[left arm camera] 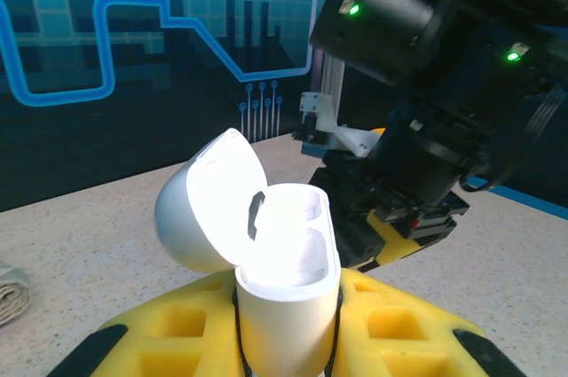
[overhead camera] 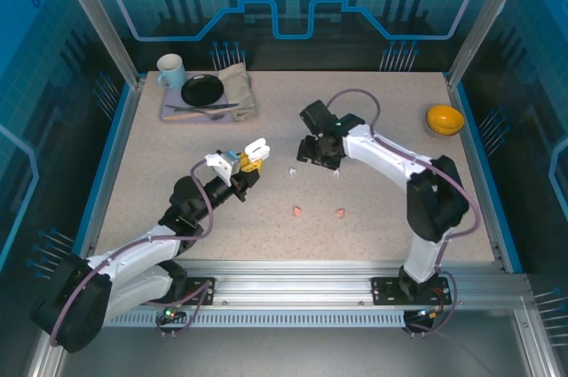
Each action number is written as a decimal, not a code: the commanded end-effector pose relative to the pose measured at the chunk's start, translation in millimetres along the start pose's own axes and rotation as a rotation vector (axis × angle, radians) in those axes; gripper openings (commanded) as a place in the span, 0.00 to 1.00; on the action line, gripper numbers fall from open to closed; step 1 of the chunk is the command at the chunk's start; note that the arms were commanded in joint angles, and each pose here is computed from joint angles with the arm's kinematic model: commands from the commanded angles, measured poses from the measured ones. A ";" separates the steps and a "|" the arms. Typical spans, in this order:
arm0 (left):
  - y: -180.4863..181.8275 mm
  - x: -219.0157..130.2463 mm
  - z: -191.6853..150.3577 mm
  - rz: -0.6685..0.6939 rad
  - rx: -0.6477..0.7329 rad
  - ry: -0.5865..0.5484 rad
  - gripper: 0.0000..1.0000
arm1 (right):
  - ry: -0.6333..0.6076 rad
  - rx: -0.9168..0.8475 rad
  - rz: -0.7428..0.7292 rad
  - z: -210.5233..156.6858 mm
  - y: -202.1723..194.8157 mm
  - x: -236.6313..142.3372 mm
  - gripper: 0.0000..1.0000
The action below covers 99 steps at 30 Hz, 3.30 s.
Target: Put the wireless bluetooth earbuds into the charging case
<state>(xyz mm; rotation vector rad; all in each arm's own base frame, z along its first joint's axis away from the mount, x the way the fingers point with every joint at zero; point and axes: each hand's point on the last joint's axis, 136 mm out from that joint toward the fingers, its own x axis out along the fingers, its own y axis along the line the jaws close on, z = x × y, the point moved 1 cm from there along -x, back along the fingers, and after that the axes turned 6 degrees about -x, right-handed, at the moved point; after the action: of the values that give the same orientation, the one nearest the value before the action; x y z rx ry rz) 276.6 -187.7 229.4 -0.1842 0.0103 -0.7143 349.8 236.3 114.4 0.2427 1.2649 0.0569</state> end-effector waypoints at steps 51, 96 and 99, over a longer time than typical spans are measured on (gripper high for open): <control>8.1 -1.0 11.3 0.054 0.054 -0.067 0.00 | 0.212 -0.180 -0.121 -17.8 39.0 101.9 0.43; 8.2 4.7 11.6 0.044 0.044 -0.049 0.00 | 0.084 -0.071 -0.053 2.7 27.1 60.1 0.29; 8.1 4.1 10.9 0.045 0.043 -0.044 0.00 | 0.058 -0.047 -0.035 6.7 21.1 50.7 0.28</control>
<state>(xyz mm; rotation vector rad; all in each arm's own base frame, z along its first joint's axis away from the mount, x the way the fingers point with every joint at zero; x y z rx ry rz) 285.6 -180.5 227.6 -0.1701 -0.0090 -0.6500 369.1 272.2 54.5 0.1214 1.3705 0.0683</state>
